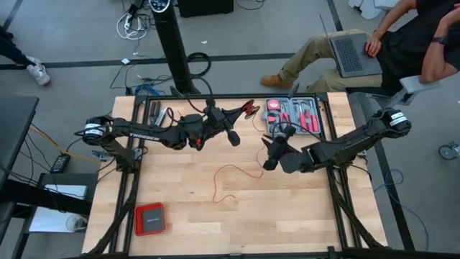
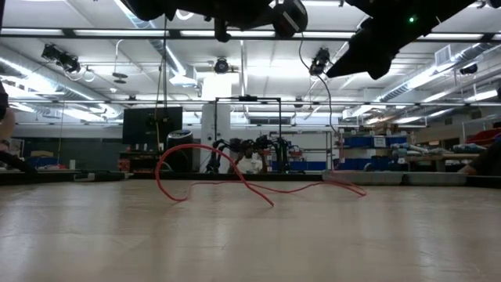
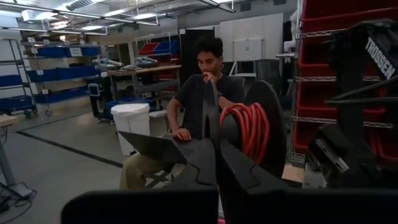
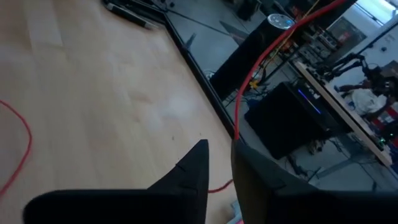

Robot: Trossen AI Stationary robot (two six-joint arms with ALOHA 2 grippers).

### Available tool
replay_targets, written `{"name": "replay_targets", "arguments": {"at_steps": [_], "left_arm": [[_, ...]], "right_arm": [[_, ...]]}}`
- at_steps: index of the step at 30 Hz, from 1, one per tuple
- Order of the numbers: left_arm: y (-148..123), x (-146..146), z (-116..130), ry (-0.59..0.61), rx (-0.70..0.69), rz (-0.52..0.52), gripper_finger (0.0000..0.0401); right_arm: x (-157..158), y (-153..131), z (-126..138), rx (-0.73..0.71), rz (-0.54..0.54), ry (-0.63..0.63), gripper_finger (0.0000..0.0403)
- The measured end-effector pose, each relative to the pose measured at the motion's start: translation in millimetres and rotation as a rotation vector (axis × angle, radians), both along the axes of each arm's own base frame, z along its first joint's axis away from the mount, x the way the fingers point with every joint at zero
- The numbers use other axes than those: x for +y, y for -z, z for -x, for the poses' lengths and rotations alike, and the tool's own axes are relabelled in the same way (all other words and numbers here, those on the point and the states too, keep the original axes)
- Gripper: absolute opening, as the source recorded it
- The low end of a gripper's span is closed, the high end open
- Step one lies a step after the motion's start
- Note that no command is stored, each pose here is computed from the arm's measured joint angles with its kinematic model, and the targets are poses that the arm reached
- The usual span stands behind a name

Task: Coil cords
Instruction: Coil the red cable wire onto the black spool

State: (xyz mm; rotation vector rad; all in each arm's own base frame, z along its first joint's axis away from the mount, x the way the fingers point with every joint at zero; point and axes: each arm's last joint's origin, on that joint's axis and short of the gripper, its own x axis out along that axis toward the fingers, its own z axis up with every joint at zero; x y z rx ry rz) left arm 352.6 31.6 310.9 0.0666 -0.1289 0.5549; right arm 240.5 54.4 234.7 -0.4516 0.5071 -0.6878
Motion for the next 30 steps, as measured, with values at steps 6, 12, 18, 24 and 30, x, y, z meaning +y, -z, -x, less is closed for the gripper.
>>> {"name": "replay_targets", "arguments": {"at_steps": [6,12,18,24,30], "left_arm": [[-0.7,-1.3,-0.5,0.041,-0.008,-0.004,0.0000],[-0.8,-3.3,-0.7,0.047,-0.010,-0.003,0.0000],[-1.1,-3.5,-0.7,0.055,-0.013,-0.005,0.0000],[-0.9,-3.8,-0.8,0.056,-0.010,-0.004,0.0000],[-1.1,-3.8,-0.8,0.056,-0.012,-0.004,0.0000]], "right_arm": [[-11.7,3.0,0.1,0.018,-0.006,0.062,0.0113],[-24.9,4.5,-2.5,0.032,-0.039,0.079,0.0131],[-31.7,5.2,-5.2,0.037,-0.093,0.044,0.0113],[-30.5,5.4,-5.0,0.047,-0.085,0.035,0.0037],[-28.7,5.8,-4.9,0.045,-0.099,0.022,0.0006]]}}
